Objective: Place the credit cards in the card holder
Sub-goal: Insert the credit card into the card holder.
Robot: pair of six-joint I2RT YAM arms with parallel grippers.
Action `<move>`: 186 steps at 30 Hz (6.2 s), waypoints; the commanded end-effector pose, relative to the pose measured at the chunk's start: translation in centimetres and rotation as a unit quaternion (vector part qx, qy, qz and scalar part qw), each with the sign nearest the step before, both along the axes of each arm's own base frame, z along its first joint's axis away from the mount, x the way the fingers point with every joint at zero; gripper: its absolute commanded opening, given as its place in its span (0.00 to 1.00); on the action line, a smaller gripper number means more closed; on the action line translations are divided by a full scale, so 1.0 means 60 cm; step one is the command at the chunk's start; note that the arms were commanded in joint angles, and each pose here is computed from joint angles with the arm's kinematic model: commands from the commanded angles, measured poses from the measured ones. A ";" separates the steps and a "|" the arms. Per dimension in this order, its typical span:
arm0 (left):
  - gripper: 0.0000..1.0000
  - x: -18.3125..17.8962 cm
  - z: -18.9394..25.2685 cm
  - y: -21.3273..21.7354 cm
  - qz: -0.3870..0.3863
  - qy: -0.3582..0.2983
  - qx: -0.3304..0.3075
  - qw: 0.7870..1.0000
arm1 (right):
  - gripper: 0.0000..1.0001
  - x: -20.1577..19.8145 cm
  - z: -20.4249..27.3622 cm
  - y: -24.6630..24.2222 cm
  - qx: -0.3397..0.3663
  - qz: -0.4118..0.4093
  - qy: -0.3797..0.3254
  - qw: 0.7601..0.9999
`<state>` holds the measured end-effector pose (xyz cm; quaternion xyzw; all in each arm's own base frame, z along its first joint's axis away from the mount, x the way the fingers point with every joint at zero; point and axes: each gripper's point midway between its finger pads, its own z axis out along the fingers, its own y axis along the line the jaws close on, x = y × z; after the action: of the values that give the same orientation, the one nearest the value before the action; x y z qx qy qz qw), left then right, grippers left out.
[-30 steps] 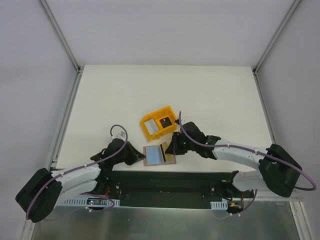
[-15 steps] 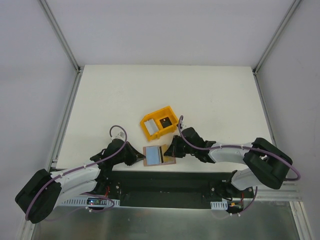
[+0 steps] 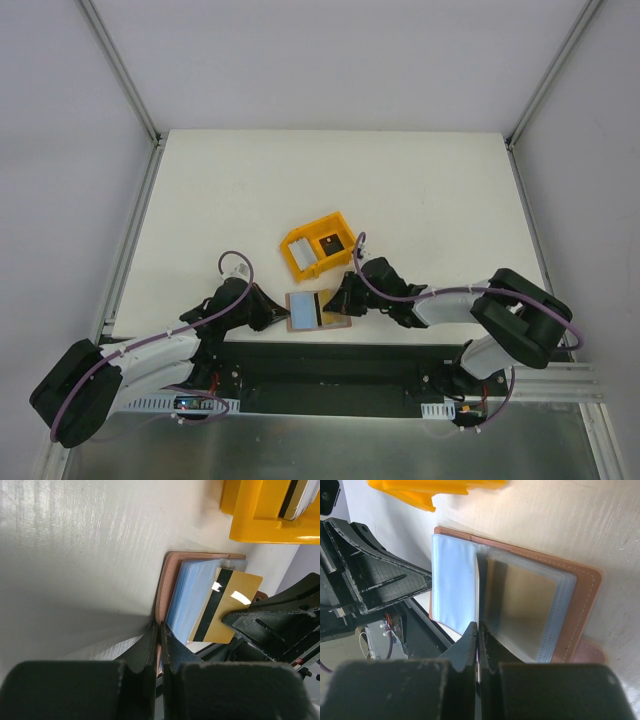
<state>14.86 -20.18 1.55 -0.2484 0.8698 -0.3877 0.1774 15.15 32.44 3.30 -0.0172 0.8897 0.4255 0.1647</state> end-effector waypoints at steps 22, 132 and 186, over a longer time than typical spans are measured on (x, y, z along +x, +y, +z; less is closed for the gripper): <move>0.00 -0.037 -0.062 0.039 0.015 0.041 0.036 0.998 | 0.01 0.010 -0.040 -0.011 -0.018 -0.027 -0.002 0.999; 0.00 -0.067 -0.082 0.058 0.004 0.056 0.050 0.997 | 0.45 0.024 -0.003 0.020 -0.156 -0.031 -0.056 0.986; 0.00 -0.048 -0.066 0.053 0.013 0.043 0.052 0.998 | 0.41 -0.027 0.041 0.079 -0.131 0.045 -0.047 0.989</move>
<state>13.73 -19.29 1.45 -0.2565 0.8729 -0.3792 0.1686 13.50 36.77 2.83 -0.0800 0.9369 0.3000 0.1607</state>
